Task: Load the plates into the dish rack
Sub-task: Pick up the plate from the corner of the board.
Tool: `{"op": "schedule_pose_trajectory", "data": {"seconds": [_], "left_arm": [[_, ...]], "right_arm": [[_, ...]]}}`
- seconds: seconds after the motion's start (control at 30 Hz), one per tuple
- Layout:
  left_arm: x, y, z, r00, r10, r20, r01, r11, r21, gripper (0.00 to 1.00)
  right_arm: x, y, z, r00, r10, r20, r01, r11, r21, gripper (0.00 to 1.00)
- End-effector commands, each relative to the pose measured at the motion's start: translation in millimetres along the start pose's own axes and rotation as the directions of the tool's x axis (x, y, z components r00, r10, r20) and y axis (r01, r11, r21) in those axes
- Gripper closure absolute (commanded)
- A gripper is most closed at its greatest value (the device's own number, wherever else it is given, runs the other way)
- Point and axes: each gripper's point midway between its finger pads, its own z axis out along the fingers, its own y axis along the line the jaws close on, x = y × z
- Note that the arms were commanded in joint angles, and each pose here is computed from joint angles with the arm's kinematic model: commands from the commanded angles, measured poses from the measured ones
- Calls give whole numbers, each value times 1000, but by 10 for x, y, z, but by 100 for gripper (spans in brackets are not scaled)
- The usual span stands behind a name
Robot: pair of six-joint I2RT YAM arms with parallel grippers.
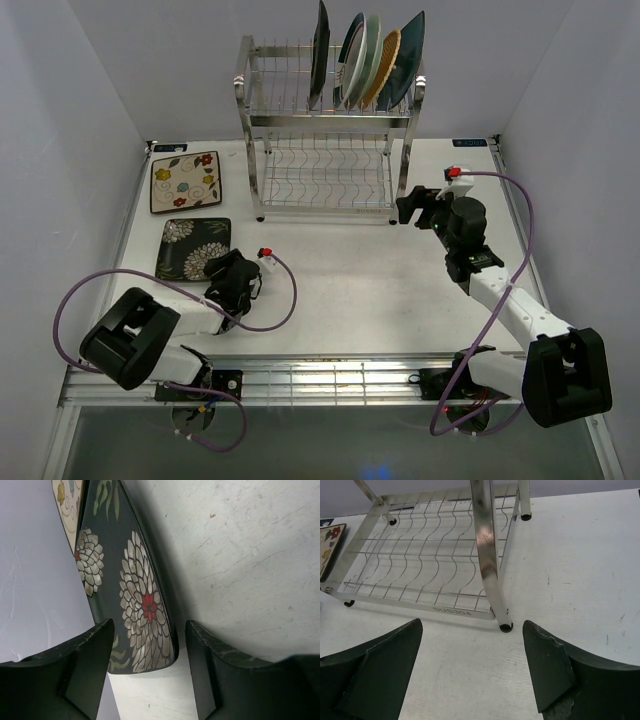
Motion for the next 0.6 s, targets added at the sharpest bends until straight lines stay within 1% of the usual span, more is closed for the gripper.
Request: {"op": "schedule_pose_trajectory", "data": {"seconds": [0.0, 0.13, 0.4, 0.43, 0.47, 0.53, 0.57], "left_arm": [[120, -229, 7, 999, 39, -27, -37, 996, 83, 32], [115, -301, 22, 999, 42, -19, -39, 993, 111, 35], [155, -388, 62, 998, 52, -46, -46, 991, 128, 54], [168, -396, 65, 997, 57, -50, -50, 990, 128, 57], [174, -399, 68, 997, 56, -53, -49, 990, 129, 66], [188, -398, 66, 997, 59, -56, -52, 991, 126, 74], [188, -392, 64, 997, 57, -56, -50, 991, 123, 83]], "right_arm": [[-165, 63, -48, 998, 6, 56, -4, 1000, -25, 13], [-170, 64, -56, 998, 6, 57, -4, 1000, -25, 13], [-165, 71, -61, 999, 6, 54, -4, 1000, -29, 13], [-174, 68, -69, 998, 6, 58, -4, 1000, -28, 13], [-174, 74, -72, 998, 5, 57, -4, 1000, -30, 13], [-192, 76, -83, 998, 5, 64, -4, 1000, -30, 13], [-186, 74, -86, 998, 5, 62, -4, 1000, -29, 13]]}}
